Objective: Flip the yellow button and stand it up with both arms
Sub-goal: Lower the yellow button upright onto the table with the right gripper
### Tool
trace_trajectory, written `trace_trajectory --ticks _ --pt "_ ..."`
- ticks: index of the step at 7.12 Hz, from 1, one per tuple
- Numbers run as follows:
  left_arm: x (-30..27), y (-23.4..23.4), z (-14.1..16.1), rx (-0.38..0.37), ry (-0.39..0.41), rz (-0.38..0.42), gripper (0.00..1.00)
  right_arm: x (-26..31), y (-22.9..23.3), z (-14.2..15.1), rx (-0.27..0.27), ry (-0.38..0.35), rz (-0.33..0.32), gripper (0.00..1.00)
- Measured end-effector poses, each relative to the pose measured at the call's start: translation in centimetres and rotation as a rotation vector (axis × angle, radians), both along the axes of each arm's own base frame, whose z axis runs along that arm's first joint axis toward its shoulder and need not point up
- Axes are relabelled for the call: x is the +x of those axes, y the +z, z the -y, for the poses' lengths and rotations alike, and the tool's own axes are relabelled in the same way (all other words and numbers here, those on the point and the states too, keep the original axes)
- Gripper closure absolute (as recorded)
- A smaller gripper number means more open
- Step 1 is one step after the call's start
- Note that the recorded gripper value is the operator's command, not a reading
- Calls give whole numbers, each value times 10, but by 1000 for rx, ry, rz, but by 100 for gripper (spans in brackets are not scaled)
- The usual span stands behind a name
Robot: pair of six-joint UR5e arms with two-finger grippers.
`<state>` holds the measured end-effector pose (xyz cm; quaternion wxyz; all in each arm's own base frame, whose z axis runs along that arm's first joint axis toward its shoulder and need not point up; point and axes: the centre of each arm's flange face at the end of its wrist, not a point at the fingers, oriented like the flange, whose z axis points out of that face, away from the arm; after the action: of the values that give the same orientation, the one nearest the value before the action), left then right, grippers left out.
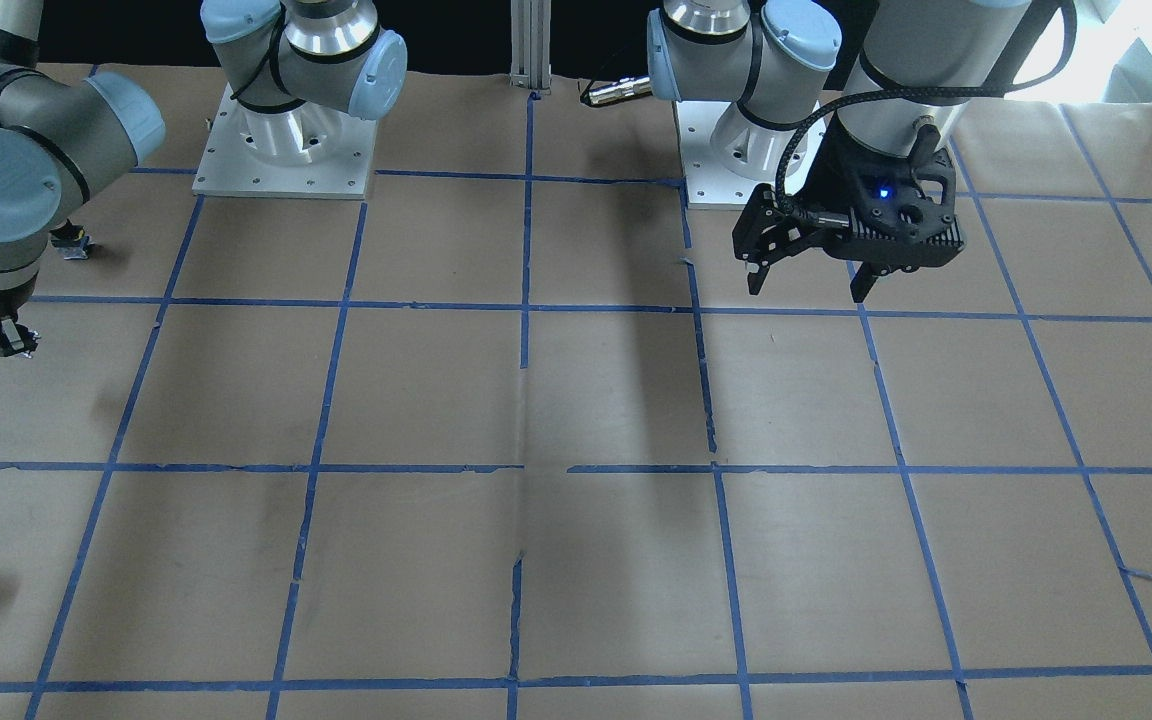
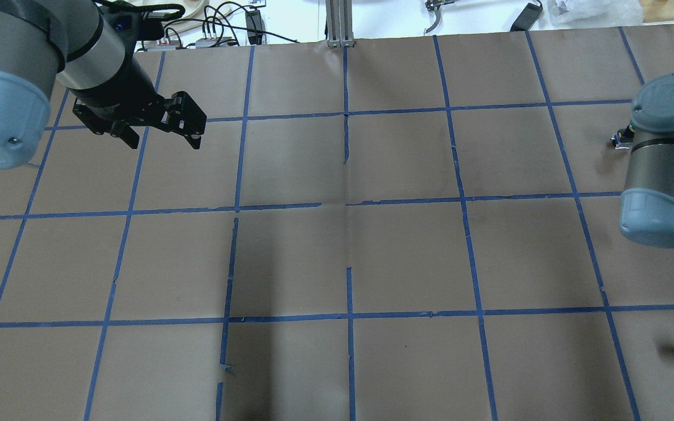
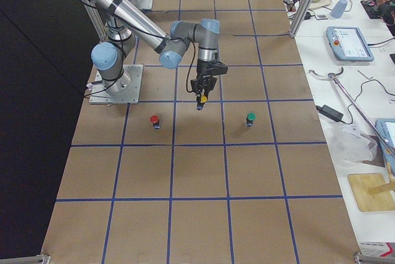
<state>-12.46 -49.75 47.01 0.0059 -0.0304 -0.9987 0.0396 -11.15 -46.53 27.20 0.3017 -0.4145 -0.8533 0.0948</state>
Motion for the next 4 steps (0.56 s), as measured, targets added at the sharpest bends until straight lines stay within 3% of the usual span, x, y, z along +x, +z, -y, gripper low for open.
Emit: trace_trajectory --ticks 2,4 --pt "0 -3 2 7 5 -1 0 -13 -16 2 -28 -22 49 88" --pt "0 -5 2 11 6 -1 0 -15 -27 1 -23 -31 66 87"
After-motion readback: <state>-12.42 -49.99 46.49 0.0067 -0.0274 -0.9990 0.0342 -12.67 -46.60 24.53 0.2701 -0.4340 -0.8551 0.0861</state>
